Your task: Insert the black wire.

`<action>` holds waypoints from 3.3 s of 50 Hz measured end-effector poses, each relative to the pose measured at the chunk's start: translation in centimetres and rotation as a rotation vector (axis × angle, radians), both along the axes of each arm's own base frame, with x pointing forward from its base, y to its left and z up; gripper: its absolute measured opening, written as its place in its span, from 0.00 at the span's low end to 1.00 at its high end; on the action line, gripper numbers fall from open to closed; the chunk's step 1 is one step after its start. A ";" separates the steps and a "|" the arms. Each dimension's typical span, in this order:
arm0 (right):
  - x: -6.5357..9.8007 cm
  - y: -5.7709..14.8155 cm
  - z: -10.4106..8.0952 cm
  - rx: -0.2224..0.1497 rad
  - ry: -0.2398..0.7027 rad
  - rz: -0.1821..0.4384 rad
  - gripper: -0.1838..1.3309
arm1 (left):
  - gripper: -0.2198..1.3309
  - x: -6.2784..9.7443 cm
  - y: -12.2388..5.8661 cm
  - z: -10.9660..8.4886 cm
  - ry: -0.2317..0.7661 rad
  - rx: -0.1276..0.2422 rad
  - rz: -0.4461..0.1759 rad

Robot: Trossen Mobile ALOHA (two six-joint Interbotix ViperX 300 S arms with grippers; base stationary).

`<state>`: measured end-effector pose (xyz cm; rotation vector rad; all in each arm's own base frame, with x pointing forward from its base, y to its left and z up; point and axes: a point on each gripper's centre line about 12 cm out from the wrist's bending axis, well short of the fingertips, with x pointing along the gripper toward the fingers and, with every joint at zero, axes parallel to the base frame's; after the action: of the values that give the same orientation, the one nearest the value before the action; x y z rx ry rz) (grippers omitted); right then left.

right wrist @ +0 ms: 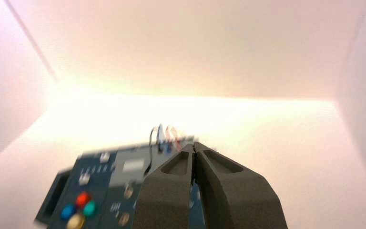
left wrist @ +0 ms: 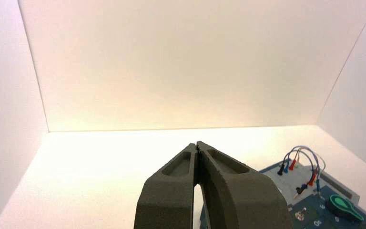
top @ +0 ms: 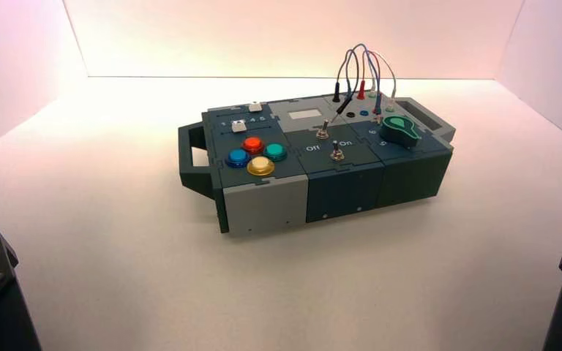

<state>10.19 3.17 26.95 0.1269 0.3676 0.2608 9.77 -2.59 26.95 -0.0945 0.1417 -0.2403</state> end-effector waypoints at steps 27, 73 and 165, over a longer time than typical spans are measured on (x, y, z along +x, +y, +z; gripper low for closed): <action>1.7 5.5 -0.9 0.110 0.270 0.302 0.13 | 0.04 0.6 -0.1 -0.6 0.050 0.009 0.000; 7.5 8.4 -7.7 0.046 0.652 0.223 0.80 | 0.04 2.6 -2.0 -3.2 0.285 0.065 -0.111; 17.2 12.9 -16.5 -0.004 0.704 0.076 0.82 | 0.04 2.7 -2.1 -3.3 0.296 0.068 -0.120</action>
<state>27.42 16.04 10.44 0.2004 1.0736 0.2857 12.43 -4.69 23.63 -0.0530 0.4502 -0.3407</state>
